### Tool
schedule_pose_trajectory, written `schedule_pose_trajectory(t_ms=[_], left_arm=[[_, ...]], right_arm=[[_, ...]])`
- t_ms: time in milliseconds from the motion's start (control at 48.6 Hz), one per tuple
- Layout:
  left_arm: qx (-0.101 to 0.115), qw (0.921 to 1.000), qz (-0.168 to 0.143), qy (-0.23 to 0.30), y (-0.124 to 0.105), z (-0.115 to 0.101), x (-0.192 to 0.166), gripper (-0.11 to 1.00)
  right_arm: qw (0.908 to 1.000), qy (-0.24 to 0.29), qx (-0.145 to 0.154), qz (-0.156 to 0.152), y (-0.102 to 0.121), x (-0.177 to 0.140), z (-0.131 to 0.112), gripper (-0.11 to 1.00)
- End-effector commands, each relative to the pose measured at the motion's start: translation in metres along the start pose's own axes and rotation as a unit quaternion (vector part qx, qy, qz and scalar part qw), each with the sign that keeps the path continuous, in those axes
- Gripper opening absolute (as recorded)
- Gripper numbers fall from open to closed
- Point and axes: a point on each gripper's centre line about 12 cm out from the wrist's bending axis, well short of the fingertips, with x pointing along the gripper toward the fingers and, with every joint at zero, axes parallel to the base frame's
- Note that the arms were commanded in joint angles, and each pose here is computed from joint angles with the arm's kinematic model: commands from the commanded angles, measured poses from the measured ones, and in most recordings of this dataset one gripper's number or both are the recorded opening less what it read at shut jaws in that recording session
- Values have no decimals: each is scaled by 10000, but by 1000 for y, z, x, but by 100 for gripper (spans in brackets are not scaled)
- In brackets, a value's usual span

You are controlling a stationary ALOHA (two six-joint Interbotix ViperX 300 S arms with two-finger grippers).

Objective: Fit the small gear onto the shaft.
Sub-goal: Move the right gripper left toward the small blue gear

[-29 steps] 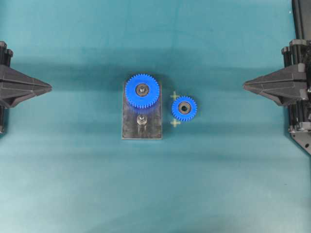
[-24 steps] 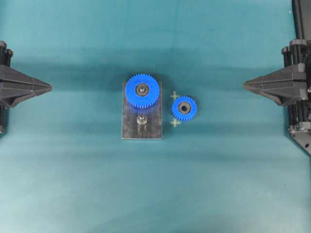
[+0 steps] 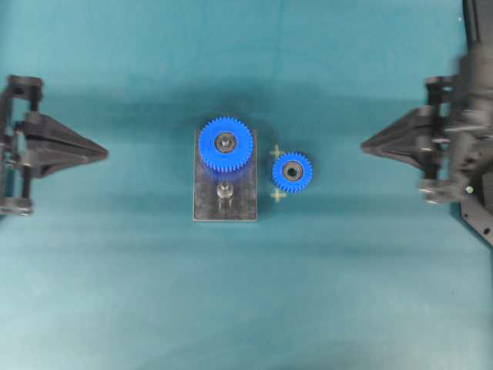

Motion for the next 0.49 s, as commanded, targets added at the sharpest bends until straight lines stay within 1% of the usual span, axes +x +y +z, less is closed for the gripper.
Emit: schedule_pose_trajectory(t_ms=[0,144,247,391,473], left_arm=[[18,10000,-2,46,-1,8,2,0],[27,9996,-34,293,-2,3,2,0],[38,9990,-69,440,-5,0,3,0],[44,9985,-92,532,-6,-3,3,0],[47,9985,-99,533,-6,-3,3,0]], right_arm=[[9995,279,108,-95,-1,11,11,-2],[9946,968,221,-296,-8,37,13,-2],[9872,1483,353,-471,-17,58,17,-2],[9764,2014,462,-622,-27,87,24,-1],[9713,2230,463,-680,-32,104,26,4]])
